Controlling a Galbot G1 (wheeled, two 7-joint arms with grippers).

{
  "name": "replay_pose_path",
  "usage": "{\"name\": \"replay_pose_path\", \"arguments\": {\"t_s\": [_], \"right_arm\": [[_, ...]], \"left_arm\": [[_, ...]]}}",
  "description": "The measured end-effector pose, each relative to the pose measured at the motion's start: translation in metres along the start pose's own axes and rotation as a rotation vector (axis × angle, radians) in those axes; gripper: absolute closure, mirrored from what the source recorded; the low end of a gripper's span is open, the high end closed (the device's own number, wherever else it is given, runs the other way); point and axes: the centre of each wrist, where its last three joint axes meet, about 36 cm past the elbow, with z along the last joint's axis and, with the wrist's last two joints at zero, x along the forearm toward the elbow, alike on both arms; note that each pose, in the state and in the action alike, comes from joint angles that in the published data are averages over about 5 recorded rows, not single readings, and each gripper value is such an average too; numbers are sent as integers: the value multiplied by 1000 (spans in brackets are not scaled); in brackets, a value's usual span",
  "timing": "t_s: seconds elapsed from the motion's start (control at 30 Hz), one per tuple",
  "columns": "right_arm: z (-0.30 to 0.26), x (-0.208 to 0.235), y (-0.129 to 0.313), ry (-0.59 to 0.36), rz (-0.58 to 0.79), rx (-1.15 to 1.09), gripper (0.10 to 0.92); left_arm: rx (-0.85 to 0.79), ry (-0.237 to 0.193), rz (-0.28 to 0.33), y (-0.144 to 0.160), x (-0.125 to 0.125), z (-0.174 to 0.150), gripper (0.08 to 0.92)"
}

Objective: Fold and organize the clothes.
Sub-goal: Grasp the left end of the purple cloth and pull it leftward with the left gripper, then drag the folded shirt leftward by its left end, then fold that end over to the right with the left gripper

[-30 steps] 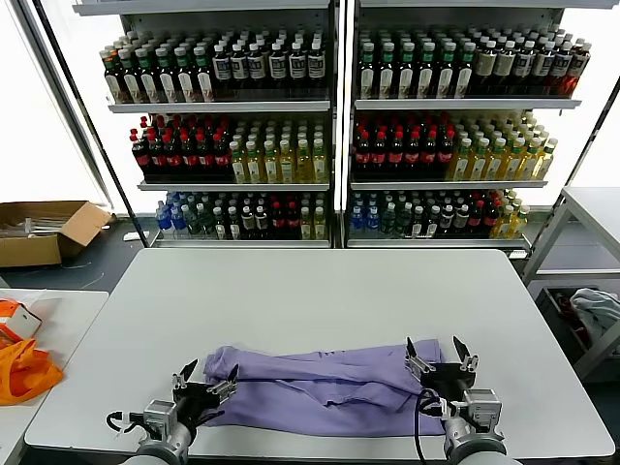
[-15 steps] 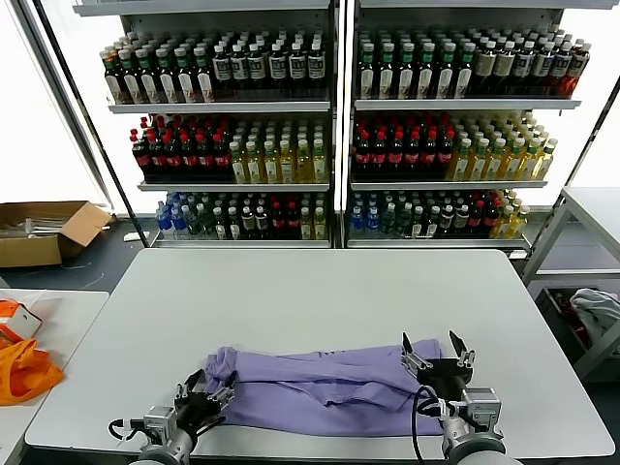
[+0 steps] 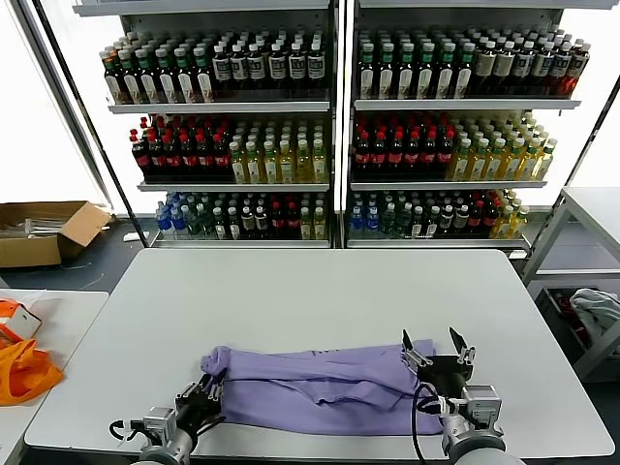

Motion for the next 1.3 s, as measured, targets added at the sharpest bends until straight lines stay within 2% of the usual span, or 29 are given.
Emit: {"name": "replay_pose_path", "arguments": {"t_s": [0.2, 0.43, 0.57, 0.8, 0.93, 1.1, 1.3], "right_arm": [[-2, -1, 1, -5, -2, 0, 200], [-4, -4, 3, -11, -8, -1, 200], [-5, -5, 3, -14, -11, -1, 200], [-5, -5, 6, -16, -17, -7, 200], [-6, -5, 7, -17, -19, -9, 200], [-7, -2, 5, -22, -21, -4, 200], [-8, 2, 4, -26, -21, -11, 200]], "left_arm": [[-23, -23, -33, 9, -1, -2, 891], [-64, -82, -98, 37, 2, -17, 905], [-110, -130, -174, 72, 5, -34, 905], [-230, -208, -365, 161, 21, -75, 905], [-285, -233, -428, 192, 35, -94, 905], [-316, -252, -424, 192, 42, -105, 905], [-295, -248, -346, 161, 34, -101, 905]]}}
